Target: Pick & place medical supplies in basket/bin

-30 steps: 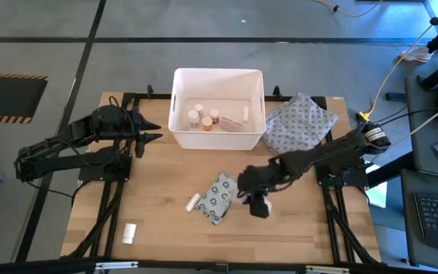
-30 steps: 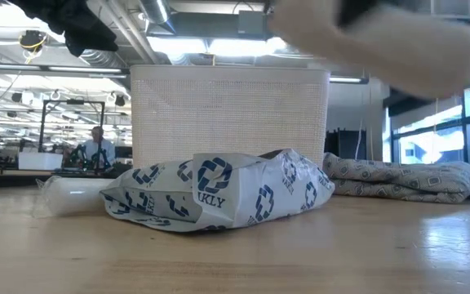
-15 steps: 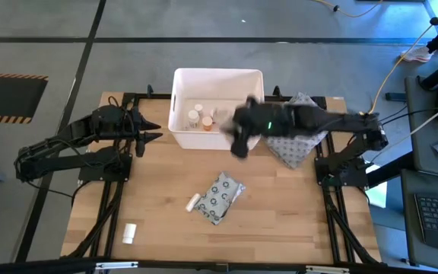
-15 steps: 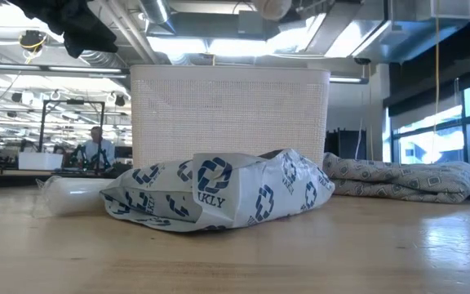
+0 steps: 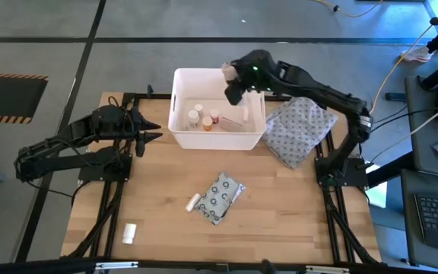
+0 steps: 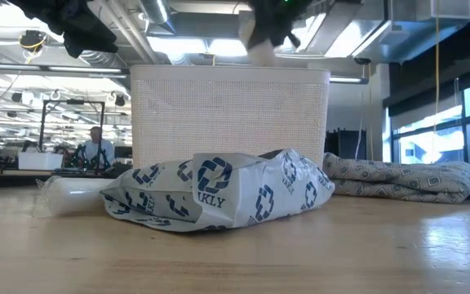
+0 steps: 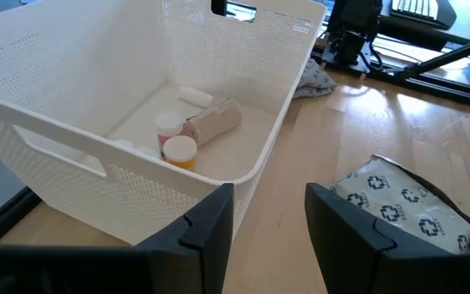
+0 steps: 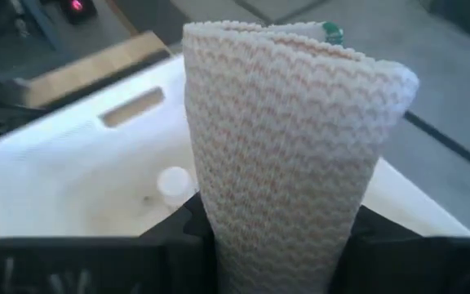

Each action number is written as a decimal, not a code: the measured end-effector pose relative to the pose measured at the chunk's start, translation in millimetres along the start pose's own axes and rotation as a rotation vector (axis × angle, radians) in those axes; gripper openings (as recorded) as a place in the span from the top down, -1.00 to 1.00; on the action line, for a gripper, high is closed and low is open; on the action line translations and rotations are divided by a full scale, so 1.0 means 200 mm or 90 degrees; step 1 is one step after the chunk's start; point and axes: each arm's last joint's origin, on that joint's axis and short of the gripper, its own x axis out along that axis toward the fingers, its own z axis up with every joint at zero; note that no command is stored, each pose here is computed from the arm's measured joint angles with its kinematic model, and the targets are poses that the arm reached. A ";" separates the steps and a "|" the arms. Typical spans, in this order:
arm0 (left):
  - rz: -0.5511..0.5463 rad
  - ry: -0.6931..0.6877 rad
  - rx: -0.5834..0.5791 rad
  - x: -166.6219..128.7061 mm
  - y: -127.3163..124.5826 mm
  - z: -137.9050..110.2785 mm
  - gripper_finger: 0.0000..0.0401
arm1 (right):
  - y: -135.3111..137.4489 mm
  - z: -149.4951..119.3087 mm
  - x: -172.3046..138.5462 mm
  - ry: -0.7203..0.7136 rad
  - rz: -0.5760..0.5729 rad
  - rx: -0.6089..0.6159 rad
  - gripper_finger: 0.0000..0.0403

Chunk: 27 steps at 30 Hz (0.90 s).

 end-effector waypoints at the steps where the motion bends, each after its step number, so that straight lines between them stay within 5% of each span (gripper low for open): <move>1: 0.000 0.000 0.000 0.00 0.00 0.00 0.27 | -0.01 -0.01 0.05 0.012 -0.005 0.002 0.38; 13: 0.005 0.037 -0.003 0.00 0.00 -0.03 0.27 | -0.04 -0.33 0.52 0.285 -0.047 -0.060 0.38; 27: 0.008 0.061 0.005 0.08 0.02 -0.12 0.27 | -0.04 -0.52 0.69 0.417 -0.063 -0.077 0.34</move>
